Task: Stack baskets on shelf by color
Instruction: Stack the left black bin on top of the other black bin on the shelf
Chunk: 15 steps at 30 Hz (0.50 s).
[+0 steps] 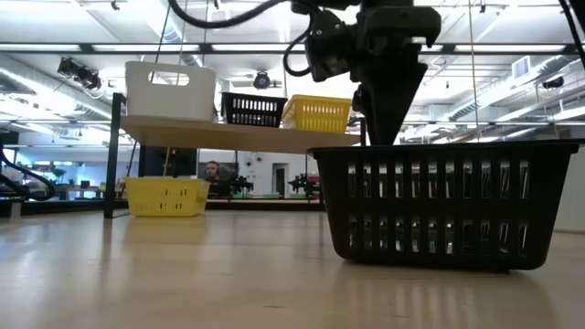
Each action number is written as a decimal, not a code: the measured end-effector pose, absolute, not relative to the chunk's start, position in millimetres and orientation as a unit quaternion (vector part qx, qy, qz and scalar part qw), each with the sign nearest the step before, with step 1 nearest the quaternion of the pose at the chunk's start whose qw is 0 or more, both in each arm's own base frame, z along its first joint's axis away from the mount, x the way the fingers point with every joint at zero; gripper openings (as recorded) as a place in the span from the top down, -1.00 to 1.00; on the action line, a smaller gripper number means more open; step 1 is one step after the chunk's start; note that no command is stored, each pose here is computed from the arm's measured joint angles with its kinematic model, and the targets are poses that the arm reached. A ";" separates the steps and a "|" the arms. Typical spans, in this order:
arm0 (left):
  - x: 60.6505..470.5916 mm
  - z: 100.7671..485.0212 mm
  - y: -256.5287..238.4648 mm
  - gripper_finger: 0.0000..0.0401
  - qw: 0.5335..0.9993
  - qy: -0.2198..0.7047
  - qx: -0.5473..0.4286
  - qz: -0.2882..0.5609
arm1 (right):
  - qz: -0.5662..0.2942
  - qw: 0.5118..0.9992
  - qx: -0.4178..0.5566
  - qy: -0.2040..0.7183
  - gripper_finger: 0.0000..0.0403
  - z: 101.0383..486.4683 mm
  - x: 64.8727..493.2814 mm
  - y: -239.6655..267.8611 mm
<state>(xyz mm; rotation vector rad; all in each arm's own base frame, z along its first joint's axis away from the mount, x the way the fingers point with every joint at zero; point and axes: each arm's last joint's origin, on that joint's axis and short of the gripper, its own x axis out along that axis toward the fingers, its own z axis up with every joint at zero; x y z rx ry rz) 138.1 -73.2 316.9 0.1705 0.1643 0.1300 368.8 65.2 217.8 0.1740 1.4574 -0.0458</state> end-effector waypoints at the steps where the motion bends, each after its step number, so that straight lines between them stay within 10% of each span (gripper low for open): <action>1: 138.1 316.9 -73.3 0.40 0.991 0.082 0.085 0.065 | -0.020 0.743 0.080 0.664 0.01 217.8 368.7 67.8; 15: 138.1 316.7 -73.3 0.40 0.991 0.082 0.085 0.065 | -0.025 0.761 0.065 0.645 0.01 187.0 361.3 89.4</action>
